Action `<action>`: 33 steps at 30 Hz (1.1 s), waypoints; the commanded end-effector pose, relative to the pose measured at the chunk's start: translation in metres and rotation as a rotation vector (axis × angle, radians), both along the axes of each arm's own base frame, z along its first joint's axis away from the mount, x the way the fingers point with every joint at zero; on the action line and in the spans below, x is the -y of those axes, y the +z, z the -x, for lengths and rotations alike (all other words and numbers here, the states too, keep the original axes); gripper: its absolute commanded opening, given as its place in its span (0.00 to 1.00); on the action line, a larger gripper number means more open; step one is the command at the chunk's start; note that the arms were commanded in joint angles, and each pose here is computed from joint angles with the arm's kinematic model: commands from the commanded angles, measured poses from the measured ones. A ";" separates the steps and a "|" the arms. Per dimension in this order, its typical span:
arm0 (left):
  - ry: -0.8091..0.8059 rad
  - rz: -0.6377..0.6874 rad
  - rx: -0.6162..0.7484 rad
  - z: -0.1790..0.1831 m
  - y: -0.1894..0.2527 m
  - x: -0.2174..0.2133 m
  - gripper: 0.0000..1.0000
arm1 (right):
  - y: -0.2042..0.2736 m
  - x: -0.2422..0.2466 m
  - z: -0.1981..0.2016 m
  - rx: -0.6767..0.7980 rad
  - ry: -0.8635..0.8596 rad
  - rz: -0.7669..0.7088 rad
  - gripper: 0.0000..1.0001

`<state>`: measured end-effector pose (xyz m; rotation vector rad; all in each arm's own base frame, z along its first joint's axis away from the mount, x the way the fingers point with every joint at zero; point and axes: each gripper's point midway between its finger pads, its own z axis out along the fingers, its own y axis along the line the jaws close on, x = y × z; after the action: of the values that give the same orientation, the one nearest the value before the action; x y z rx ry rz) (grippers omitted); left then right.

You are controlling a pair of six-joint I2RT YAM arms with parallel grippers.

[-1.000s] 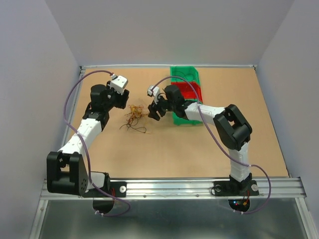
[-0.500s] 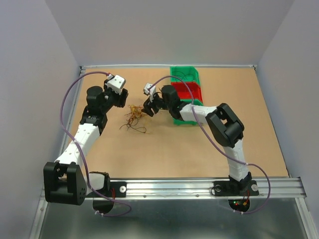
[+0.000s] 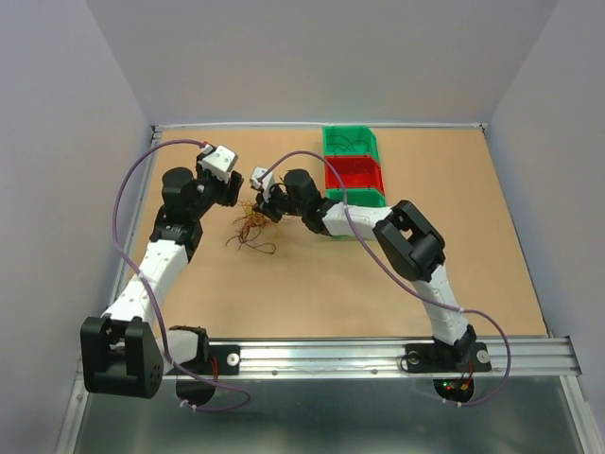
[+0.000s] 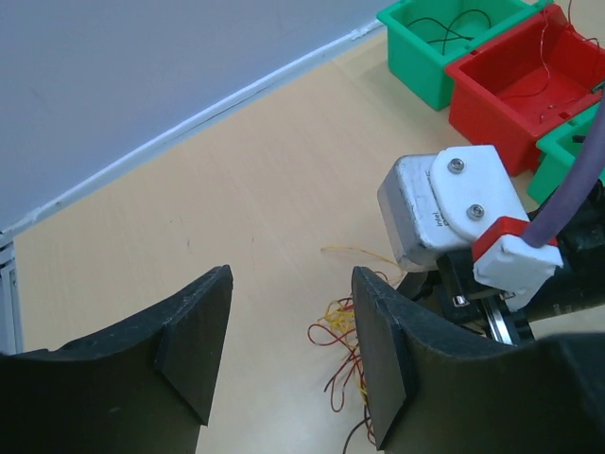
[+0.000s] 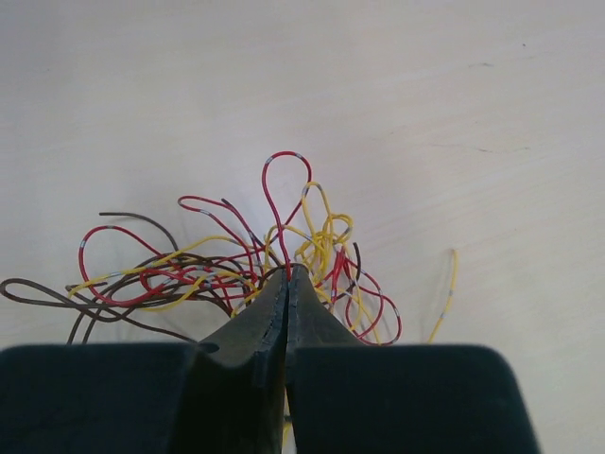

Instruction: Untangle the cables

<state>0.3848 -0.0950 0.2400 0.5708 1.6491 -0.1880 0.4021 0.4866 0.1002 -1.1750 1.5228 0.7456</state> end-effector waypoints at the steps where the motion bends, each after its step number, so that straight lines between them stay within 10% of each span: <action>1: -0.032 0.018 0.072 0.004 0.020 0.005 0.64 | 0.068 0.003 0.012 0.104 0.013 -0.136 0.01; 16: -0.445 0.002 0.250 0.083 0.043 0.055 0.72 | 0.150 0.044 0.081 0.108 0.084 -0.291 0.01; 33: -0.608 -0.050 0.286 0.107 0.026 0.070 0.73 | 0.209 0.084 0.049 0.008 -0.283 -0.482 0.01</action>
<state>0.2902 -0.1590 0.2583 0.9965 1.2855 -0.4934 0.3469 0.4166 0.2653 -0.7588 1.4188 0.8585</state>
